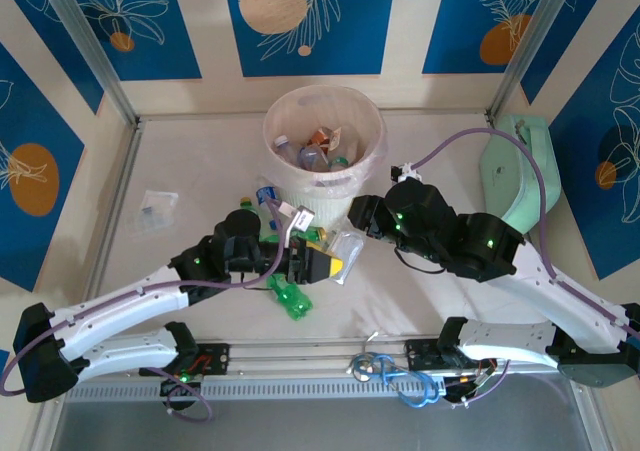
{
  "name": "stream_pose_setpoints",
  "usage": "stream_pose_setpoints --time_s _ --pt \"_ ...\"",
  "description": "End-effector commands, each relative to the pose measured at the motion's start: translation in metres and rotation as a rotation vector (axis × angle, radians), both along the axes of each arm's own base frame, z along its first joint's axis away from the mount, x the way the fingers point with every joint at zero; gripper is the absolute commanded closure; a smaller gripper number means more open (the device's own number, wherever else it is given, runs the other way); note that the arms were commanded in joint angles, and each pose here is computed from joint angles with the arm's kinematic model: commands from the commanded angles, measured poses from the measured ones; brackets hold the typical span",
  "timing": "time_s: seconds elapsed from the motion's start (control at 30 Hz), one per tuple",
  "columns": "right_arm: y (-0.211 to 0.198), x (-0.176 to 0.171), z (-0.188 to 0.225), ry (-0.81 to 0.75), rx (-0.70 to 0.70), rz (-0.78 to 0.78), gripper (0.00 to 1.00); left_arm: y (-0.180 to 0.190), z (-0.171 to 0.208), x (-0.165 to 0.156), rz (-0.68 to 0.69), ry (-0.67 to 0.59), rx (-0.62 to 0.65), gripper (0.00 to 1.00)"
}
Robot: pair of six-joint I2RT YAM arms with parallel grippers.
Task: Put the plastic bottles in the bin
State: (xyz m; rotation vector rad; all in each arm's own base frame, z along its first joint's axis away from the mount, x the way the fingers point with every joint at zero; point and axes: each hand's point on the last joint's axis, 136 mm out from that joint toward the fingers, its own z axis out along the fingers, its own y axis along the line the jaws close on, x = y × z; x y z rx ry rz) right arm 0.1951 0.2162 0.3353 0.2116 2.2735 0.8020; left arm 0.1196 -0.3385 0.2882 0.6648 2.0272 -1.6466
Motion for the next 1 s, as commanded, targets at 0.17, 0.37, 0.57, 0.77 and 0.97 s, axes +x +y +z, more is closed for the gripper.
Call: stream_pose_setpoints --time_s 0.17,0.37,0.57,0.77,0.97 --pt "0.003 -0.001 0.033 -0.046 0.121 0.020 0.43 0.002 0.017 -0.004 0.002 -0.019 -0.078 0.46" --pt "-0.004 0.002 0.038 -0.035 0.193 0.038 0.16 0.001 0.029 0.005 0.038 0.051 -0.177 0.50" --pt "0.012 -0.005 0.053 -0.063 0.462 0.328 0.03 0.002 0.066 0.008 0.029 0.122 -0.367 0.50" --pt "0.028 -0.025 0.060 -0.109 0.538 0.516 0.01 0.001 0.093 0.010 0.001 0.181 -0.499 0.49" --pt "0.039 -0.029 0.061 -0.120 0.518 0.550 0.04 -0.001 0.094 0.012 -0.006 0.202 -0.521 0.50"
